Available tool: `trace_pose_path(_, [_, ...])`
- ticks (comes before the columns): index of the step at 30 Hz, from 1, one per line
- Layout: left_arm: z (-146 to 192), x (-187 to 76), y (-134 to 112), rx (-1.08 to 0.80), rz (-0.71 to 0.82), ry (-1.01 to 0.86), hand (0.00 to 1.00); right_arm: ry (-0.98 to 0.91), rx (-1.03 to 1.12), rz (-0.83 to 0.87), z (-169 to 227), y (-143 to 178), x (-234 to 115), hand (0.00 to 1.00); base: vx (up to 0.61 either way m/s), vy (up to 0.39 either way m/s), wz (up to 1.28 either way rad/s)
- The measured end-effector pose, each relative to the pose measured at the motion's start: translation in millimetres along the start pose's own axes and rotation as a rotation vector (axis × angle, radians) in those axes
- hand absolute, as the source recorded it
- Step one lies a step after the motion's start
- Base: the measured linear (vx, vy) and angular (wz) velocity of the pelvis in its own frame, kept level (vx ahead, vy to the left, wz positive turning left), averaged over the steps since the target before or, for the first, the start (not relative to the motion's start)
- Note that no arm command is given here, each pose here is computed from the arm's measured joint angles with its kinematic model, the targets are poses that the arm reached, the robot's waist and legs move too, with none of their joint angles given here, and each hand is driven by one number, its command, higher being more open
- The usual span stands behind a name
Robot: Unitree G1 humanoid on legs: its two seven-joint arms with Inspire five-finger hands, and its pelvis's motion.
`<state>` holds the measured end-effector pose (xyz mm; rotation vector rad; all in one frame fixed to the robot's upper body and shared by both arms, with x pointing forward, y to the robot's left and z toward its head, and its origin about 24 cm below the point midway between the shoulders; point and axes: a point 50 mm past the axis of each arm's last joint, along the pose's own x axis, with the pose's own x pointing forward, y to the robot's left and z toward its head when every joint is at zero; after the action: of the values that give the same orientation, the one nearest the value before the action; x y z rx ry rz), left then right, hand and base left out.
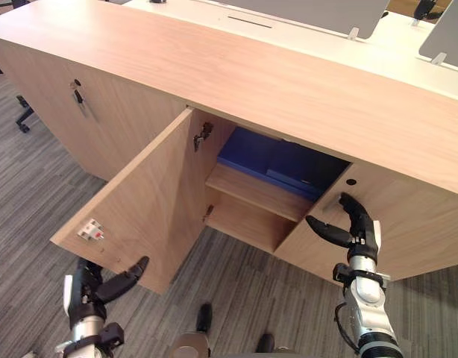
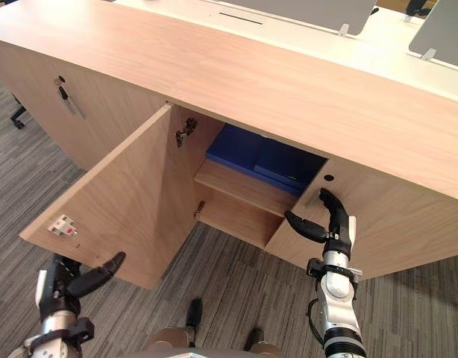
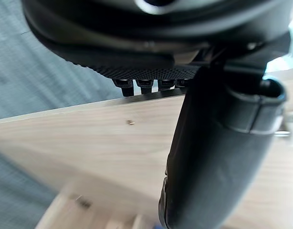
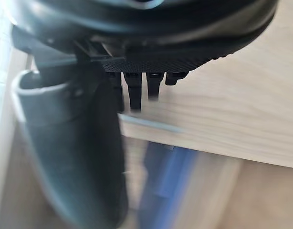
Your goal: Walk over to the cabinet, pick up the folder, carry it to the office cabinet, place the folder inside the office cabinet, then close the office cabinet door
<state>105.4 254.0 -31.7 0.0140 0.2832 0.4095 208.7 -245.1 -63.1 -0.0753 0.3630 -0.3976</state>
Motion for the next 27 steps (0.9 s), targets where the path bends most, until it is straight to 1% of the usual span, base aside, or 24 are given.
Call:
trace_pose_path(1, [-11.2, -5.3, -13.7, 0.013, -0.071, 0.056, 1.0, 0.208, 0.007, -0.006, -41.4, 4.6, -17.4, 1.0, 0.01, 0.047, -0.04])
trace_pose_path(3, [-19.5, -8.7, -23.2, 0.028, -0.125, 0.098, 1.0, 0.322, 0.016, -0.008, -65.3, 7.2, -33.8, 1.0, 0.03, 0.04, -0.27])
trace_pose_path(5, [-36.2, -16.6, -37.1, 0.038, -0.177, 0.186, 1.0, 0.473, 0.019, -0.012, -96.5, 8.2, -61.0, 1.0, 0.06, 0.027, -0.68])
trace_pose_path(6, [-42.3, -20.2, -44.4, 0.038, -0.201, 0.22, 1.0, 0.518, 0.02, -0.021, -105.9, 5.9, -71.7, 1.0, 0.06, 0.021, -0.62])
trace_pose_path(7, [-44.0, -20.4, -50.2, 0.051, -0.233, 0.227, 1.0, 0.53, 0.02, -0.029, -108.8, 4.0, -75.3, 1.0, 0.06, 0.017, -0.67])
trace_pose_path(9, [-47.6, -20.7, -73.9, 0.114, -0.364, 0.242, 1.0, 0.54, 0.051, -0.092, -111.0, -3.8, -78.0, 1.0, 0.06, 0.018, -0.81])
trace_pose_path(10, [-48.4, -21.9, -80.6, 0.126, -0.389, 0.247, 1.0, 0.534, 0.059, -0.112, -110.2, -6.2, -77.5, 1.0, 0.05, 0.028, -1.02])
trace_pose_path(11, [-47.2, -18.2, -91.4, 0.135, -0.412, 0.241, 1.0, 0.517, 0.064, -0.131, -107.4, -8.7, -75.4, 1.0, 0.04, 0.025, -0.98])
trace_pose_path(12, [-43.1, -7.1, -102.7, 0.169, -0.444, 0.214, 1.0, 0.51, 0.06, -0.135, -106.2, -10.2, -74.3, 1.0, 0.04, 0.023, -0.87])
trace_pose_path(13, [-40.5, -0.1, -108.0, 0.189, -0.461, 0.199, 1.0, 0.509, 0.058, -0.135, -106.0, -10.7, -74.1, 1.0, 0.04, 0.009, -0.63])
trace_pose_path(15, [-20.1, 30.0, -123.1, 0.256, -0.494, 0.101, 1.0, 0.516, 0.059, -0.108, -107.7, -7.9, -76.4, 1.0, 0.05, 0.001, -0.48])
trace_pose_path(16, [-13.5, 37.0, -126.0, 0.269, -0.495, 0.073, 1.0, 0.519, 0.059, -0.101, -108.6, -7.7, -77.5, 1.0, 0.07, -0.001, -0.48])
trace_pose_path(17, [-0.7, 50.5, -131.4, 0.28, -0.49, 0.023, 1.0, 0.531, 0.059, -0.095, -111.3, -9.0, -80.9, 1.0, 0.08, -0.004, -0.49])
trace_pose_path(19, [19.5, 74.9, -132.7, 0.306, -0.445, -0.043, 1.0, 0.573, 0.045, -0.077, -119.4, -11.5, -88.4, 1.0, 0.12, -0.009, -0.4])
trace_pose_path(23, [42.4, 100.9, -119.7, 0.343, -0.349, -0.098, 1.0, 0.626, 0.033, -0.05, -127.7, -11.4, -95.3, 1.0, 0.1, -0.043, -0.2])
trace_pose_path(25, [49.2, 107.3, -112.7, 0.364, -0.32, -0.118, 1.0, 0.625, 0.022, -0.033, -127.6, -11.3, -95.0, 1.0, 0.06, -0.058, -0.19])
trace_pose_path(27, [48.9, 109.5, -110.3, 0.37, -0.306, -0.113, 1.0, 0.62, 0.008, -0.019, -126.8, -12.0, -93.6, 1.0, 0.0, -0.041, -0.11])
